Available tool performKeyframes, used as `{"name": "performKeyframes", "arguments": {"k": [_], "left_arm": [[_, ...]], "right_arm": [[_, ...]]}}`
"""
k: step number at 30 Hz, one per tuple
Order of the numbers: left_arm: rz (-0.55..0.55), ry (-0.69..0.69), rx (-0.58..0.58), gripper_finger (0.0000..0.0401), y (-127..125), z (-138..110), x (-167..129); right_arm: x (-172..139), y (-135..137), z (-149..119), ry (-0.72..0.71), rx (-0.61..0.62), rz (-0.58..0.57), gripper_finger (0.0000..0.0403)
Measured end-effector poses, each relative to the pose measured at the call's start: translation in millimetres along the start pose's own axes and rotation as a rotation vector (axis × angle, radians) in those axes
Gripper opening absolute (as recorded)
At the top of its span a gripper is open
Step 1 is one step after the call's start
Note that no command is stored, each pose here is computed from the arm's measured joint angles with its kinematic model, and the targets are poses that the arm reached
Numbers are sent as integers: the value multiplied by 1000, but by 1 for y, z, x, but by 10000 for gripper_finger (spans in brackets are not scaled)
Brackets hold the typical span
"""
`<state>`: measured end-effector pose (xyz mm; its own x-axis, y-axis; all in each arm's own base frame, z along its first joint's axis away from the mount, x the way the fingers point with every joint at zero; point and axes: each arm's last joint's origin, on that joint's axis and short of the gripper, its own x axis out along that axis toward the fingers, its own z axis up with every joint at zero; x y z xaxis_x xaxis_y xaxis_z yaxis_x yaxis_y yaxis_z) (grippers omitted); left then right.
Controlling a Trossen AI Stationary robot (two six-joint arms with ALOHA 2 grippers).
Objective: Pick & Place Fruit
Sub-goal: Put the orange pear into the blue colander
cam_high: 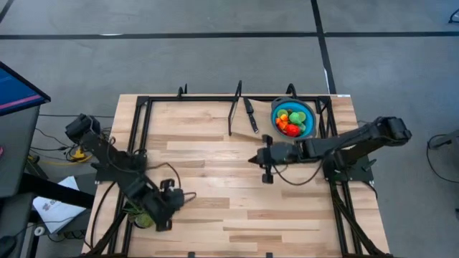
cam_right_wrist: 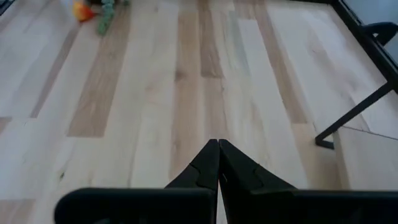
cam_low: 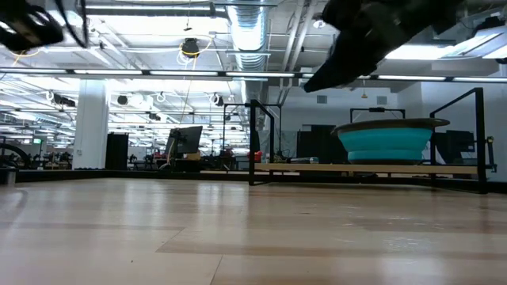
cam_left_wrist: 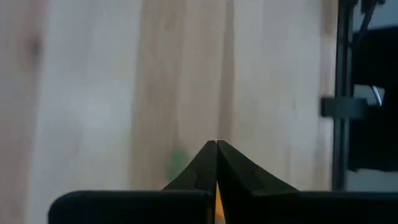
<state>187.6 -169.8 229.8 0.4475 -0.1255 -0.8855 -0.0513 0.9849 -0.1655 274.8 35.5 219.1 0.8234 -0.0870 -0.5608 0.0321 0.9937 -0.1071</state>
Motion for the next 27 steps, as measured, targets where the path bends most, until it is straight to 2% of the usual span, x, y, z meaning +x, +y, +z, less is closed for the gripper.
{"name": "performKeyframes", "arguments": {"k": [7,12,18,22,27], "left_arm": [[-4,283,-135,0,-35,2,3],[-4,321,-225,0,-48,-5,4],[17,339,-219,7,-47,-13,8],[35,349,-207,39,-42,-16,13],[51,358,-199,114,-37,-20,18]], "right_arm": [[6,-35,-1,3,26,3,0],[6,-46,-2,9,6,-12,0],[7,-49,-3,16,8,-22,0],[7,-48,-4,22,3,-16,0],[6,-48,-4,30,2,-15,0]]}}
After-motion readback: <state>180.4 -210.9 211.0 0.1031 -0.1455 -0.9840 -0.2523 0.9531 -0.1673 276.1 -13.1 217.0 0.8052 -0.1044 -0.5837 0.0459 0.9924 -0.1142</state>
